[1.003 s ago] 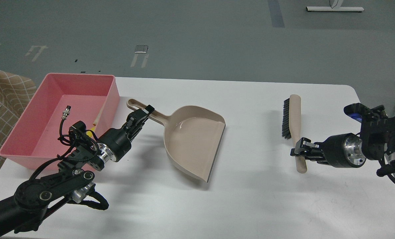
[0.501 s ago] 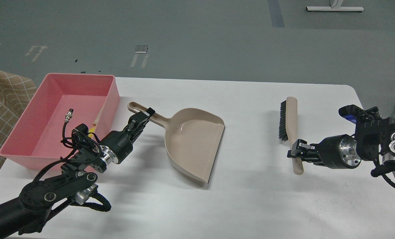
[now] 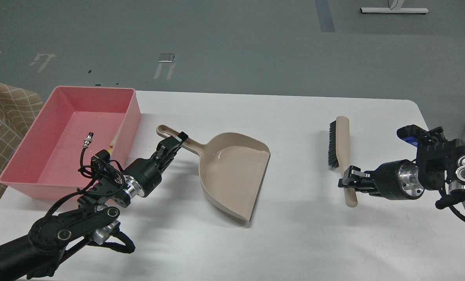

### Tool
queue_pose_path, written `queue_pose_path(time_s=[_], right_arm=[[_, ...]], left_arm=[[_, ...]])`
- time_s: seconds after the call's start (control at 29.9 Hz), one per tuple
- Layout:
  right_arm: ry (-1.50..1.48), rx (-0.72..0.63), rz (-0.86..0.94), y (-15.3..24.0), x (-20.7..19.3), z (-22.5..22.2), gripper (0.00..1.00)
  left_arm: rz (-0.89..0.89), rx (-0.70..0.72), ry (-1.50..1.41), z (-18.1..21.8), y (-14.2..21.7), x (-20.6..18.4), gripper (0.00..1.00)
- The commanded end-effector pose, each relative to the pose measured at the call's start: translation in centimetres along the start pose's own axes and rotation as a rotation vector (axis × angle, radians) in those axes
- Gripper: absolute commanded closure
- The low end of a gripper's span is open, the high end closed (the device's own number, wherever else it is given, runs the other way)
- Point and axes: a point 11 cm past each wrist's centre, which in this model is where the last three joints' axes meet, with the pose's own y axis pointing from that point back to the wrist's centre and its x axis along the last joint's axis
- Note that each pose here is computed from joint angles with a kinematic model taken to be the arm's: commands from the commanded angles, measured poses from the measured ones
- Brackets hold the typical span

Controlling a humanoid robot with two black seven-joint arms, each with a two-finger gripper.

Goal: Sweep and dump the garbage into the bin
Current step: 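Release the dustpan and set the brush down with the right gripper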

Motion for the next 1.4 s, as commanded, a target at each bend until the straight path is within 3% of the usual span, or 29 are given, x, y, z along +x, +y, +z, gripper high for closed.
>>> queue_pose_path(time_s=[0.0, 0.1, 0.2, 0.27, 0.33, 0.5, 0.53, 0.57, 0.67, 0.7, 0.74, 0.87, 1.0, 1.37], right_arm=[[0.001, 0.0, 0.001, 0.0, 0.0, 0.0, 0.94], [0.001, 0.0, 0.001, 0.0, 0.0, 0.0, 0.86], [0.0, -0.001, 0.001, 0.0, 0.1, 0.0, 0.85], [0.0, 0.002, 0.001, 0.0, 0.1, -0.1, 0.78], [0.0, 0.002, 0.001, 0.0, 0.1, -0.1, 0.75], [0.0, 0.002, 0.001, 0.0, 0.1, -0.1, 0.67], [-0.001, 0.001, 0.002, 0.0, 0.1, 0.0, 0.63], [-0.002, 0.003, 0.004, 0.0, 0.2, -0.1, 0.49], [-0.005, 0.005, 0.013, 0.1, 0.5, -0.2, 0.29], [-0.008, 0.006, 0.018, 0.2, 0.7, -0.1, 0.15], [-0.009, 0.014, 0.024, 0.3, 0.9, -0.4, 0.08], [-0.01, 0.028, 0.033, 0.5, 1.1, -0.8, 0.04], [-0.006, 0.035, 0.033, 0.5, 1.1, -1.1, 0.04], [0.008, 0.053, 0.064, 1.4, 2.2, -2.0, 0.03]], left_arm=[[-0.001, 0.001, 0.002, 0.0, 0.0, -0.1, 1.0], [-0.001, 0.001, 0.002, 0.0, 0.0, -0.1, 0.99], [0.0, 0.004, 0.0, 0.0, 0.0, 0.0, 0.93], [0.004, 0.013, 0.0, -0.1, 0.0, 0.1, 0.78], [0.004, 0.017, 0.0, -0.2, 0.0, 0.1, 0.69], [0.005, 0.035, 0.003, -0.3, -0.1, 0.1, 0.55], [0.008, 0.041, 0.01, -0.4, 0.0, 0.1, 0.49], [0.01, 0.043, 0.017, -0.4, -0.1, 0.0, 0.4], [0.005, 0.032, 0.027, 0.0, -0.4, -0.4, 0.31], [-0.005, 0.02, 0.039, 0.3, -0.6, -0.9, 0.27], [-0.003, 0.016, 0.042, 0.5, -0.6, -0.9, 0.22], [-0.006, 0.008, 0.047, 0.8, -0.6, -1.1, 0.1], [-0.015, -0.008, 0.051, 1.4, -0.6, -1.2, 0.06], [-0.038, -0.023, 0.058, 2.5, -0.2, -1.5, 0.03]])
